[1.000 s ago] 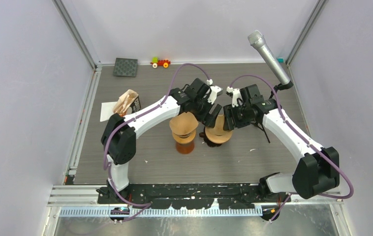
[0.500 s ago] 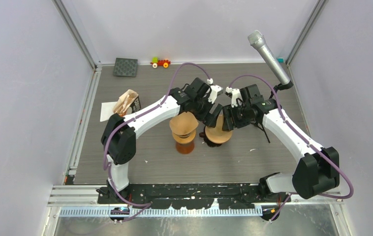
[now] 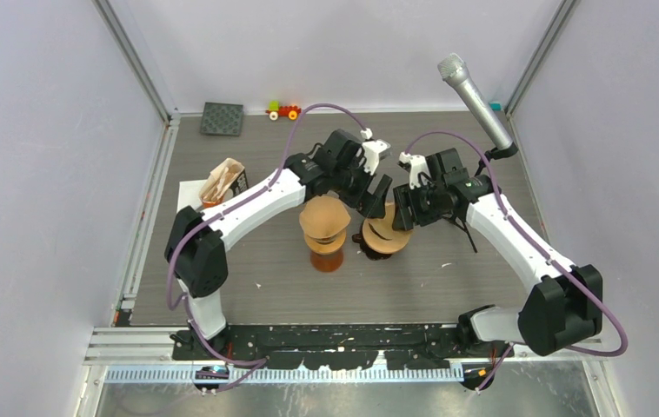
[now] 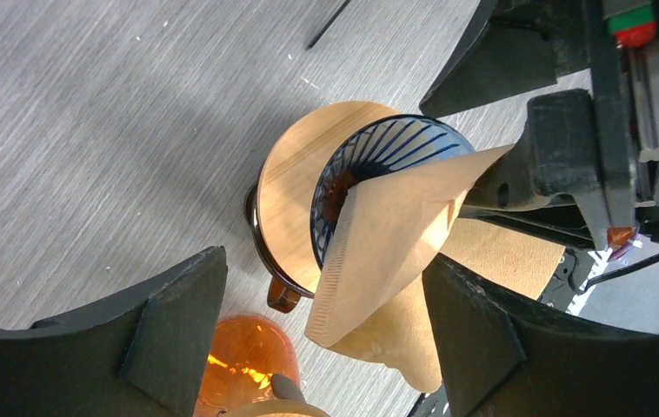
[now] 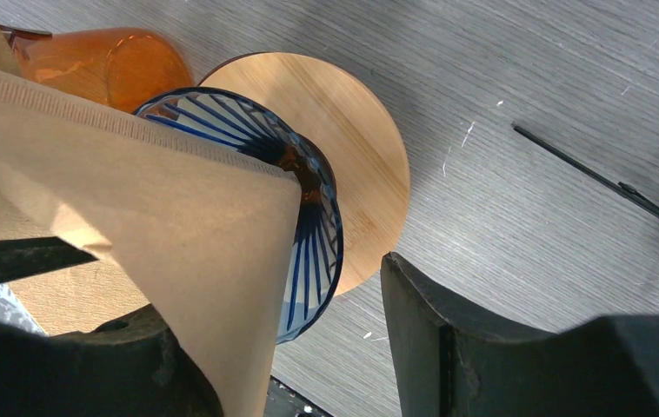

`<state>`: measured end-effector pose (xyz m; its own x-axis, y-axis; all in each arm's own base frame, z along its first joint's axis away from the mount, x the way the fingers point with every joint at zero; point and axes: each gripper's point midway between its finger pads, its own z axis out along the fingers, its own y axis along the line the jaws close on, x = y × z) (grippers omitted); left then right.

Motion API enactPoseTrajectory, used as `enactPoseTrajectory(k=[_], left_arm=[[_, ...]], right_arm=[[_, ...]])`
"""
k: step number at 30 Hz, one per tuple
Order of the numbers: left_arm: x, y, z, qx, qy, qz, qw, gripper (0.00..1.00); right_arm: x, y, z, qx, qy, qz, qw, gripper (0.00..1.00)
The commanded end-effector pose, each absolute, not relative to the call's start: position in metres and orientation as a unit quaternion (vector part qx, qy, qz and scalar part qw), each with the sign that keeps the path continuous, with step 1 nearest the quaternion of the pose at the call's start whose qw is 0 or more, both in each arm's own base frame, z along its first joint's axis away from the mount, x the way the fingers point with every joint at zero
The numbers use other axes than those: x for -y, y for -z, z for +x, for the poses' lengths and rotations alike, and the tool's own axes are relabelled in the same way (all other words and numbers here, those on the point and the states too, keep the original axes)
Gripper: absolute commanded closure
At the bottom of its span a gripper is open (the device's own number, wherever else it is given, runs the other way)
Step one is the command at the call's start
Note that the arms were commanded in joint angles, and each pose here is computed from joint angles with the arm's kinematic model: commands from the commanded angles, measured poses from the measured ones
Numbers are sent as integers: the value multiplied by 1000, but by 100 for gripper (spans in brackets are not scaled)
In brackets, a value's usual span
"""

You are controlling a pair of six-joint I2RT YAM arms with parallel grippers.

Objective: Place the coffee filter in the dripper
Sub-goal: Place the coffee filter in the coffee dripper.

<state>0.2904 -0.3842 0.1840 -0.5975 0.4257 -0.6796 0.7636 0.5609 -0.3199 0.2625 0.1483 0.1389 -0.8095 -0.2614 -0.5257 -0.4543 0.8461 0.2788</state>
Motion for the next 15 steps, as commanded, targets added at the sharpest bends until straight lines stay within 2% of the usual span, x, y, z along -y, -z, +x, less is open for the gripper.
enactPoseTrajectory(k=[1, 15], left_arm=[[389, -215, 294, -815, 342, 350, 311, 15], [399, -192, 306, -823, 333, 351, 298, 15]], right_arm=[[-151, -166, 269, -914, -212, -204, 279, 40], [-152, -164, 266, -915, -220, -208, 267, 40]])
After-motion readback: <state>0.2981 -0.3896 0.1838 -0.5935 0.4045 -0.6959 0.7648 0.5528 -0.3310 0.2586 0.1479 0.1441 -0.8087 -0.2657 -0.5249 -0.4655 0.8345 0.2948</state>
